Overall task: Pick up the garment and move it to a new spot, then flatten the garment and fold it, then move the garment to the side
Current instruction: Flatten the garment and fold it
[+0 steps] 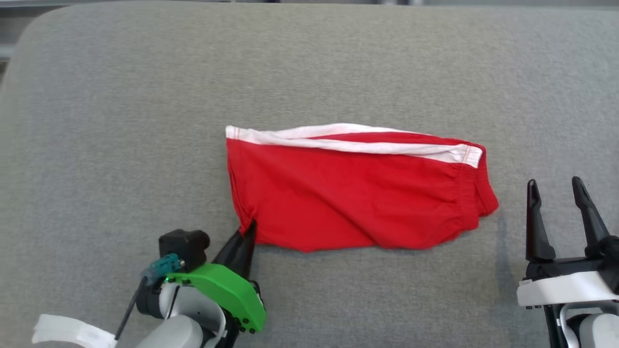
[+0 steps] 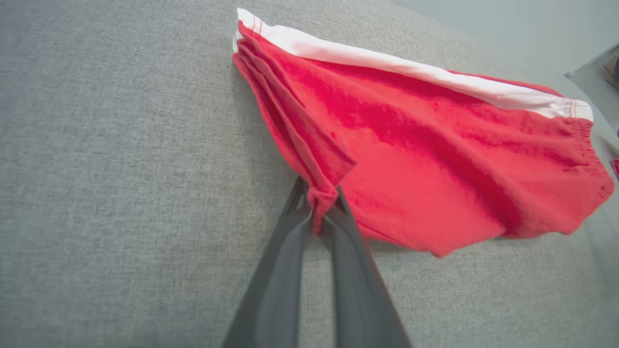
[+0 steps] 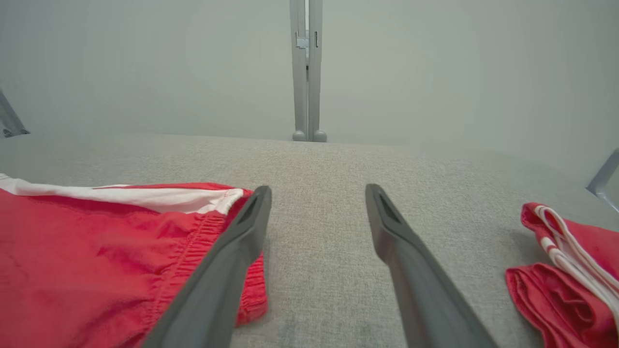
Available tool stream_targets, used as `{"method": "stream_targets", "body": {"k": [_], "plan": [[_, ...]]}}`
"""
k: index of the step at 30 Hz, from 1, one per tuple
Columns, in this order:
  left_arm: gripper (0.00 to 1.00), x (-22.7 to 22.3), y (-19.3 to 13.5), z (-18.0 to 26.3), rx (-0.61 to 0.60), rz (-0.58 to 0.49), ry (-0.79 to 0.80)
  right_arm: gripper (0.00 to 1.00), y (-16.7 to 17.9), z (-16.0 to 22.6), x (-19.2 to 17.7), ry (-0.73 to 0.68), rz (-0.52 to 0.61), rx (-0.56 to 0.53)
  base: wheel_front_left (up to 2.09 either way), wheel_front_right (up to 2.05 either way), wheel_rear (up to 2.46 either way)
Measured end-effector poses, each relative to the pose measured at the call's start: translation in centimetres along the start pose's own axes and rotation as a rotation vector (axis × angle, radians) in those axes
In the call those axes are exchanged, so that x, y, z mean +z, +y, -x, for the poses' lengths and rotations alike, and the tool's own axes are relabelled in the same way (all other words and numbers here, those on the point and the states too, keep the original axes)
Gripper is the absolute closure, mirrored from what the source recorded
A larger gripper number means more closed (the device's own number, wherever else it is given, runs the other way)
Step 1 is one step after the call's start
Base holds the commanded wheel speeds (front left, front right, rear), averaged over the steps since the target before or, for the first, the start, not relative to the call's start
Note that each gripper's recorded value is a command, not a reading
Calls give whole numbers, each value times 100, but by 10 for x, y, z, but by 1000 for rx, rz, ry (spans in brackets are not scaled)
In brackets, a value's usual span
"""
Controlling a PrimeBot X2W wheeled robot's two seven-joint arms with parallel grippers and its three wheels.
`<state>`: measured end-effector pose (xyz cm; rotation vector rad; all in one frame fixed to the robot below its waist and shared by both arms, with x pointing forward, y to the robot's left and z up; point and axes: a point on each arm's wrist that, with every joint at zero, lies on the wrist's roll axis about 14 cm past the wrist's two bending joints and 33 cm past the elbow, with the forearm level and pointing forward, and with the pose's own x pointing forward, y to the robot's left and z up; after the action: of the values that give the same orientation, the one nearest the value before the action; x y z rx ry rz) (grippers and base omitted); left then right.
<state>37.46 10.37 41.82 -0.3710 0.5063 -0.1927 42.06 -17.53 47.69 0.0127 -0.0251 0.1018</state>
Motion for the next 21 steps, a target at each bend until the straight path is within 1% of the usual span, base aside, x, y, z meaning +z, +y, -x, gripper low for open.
{"method": "stream_targets", "body": {"k": [1,2,4,7,9,12,14,16,21], "plan": [[35,-1,1,3,5,-8,-3,0,6,-3,1,-6,-4,20,0,0,0],[0,0,2,6,10,-19,-19,0,13,-6,3,-13,-10,40,0,0,0],[0,6,3,9,18,-29,-58,0,26,-11,8,-31,-19,78,0,0,0],[0,24,11,14,47,-123,-165,0,42,-13,10,-36,-31,127,0,0,0],[0,31,20,18,71,-200,-213,0,49,-11,3,-13,-38,151,0,0,0],[0,35,28,22,88,-272,-248,0,51,-4,-15,49,-16,173,0,0,0],[0,36,31,24,96,-287,-260,0,50,0,-27,93,-4,178,0,0,0],[0,39,35,26,112,-287,-276,0,56,4,-43,169,17,220,0,0,0],[0,48,41,28,143,-277,-316,0,58,-7,-53,236,40,260,0,0,0]]}}
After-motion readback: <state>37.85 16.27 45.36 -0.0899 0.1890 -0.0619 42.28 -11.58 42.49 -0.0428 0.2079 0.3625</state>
